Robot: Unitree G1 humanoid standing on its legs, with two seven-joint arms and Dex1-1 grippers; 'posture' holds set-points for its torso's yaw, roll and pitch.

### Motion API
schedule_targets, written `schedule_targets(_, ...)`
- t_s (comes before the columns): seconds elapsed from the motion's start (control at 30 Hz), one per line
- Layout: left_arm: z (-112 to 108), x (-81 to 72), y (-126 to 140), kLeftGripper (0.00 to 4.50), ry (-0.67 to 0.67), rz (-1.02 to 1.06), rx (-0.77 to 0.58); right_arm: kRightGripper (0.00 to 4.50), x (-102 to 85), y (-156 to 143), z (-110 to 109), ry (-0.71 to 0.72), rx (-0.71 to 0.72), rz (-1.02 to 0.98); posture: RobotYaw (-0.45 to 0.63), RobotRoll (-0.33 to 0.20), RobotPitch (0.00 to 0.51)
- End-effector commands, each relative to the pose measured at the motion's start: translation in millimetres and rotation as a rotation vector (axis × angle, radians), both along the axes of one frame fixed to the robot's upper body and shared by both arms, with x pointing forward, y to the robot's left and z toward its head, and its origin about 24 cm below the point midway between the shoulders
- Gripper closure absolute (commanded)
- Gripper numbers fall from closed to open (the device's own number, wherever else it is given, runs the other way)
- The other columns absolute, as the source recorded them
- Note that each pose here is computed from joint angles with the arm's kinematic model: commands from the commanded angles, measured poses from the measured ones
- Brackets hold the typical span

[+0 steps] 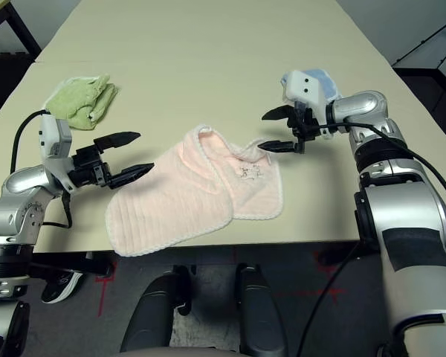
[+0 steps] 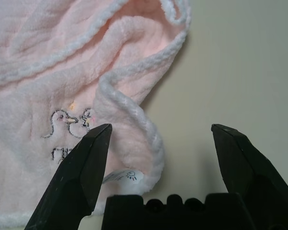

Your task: Fold the towel and set it aside.

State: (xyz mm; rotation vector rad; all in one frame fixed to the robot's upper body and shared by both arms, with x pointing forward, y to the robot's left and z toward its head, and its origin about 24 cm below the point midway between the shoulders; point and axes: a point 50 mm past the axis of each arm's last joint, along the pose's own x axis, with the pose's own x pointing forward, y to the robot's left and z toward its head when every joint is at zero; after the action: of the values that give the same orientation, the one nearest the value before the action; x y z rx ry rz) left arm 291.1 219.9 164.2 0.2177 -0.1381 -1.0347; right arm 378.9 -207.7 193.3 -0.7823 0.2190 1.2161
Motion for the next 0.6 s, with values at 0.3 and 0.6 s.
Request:
schedule_targets(0.3,-1.9,-2.6,-3.2,0.00,0.004,-0.024,0.005,0.63,4.6,9.2,1.7,-0.056,-0.090,0.013,-0.01,0.000,0.168)
schedule_targets(0.6,-4.3,-2.8,-2.0,0.00,0.012,-0.019,0.022,4.08,2.7,8.9,6.0,-0.016,-0.100,0.049,-0.01,0.000,0.169)
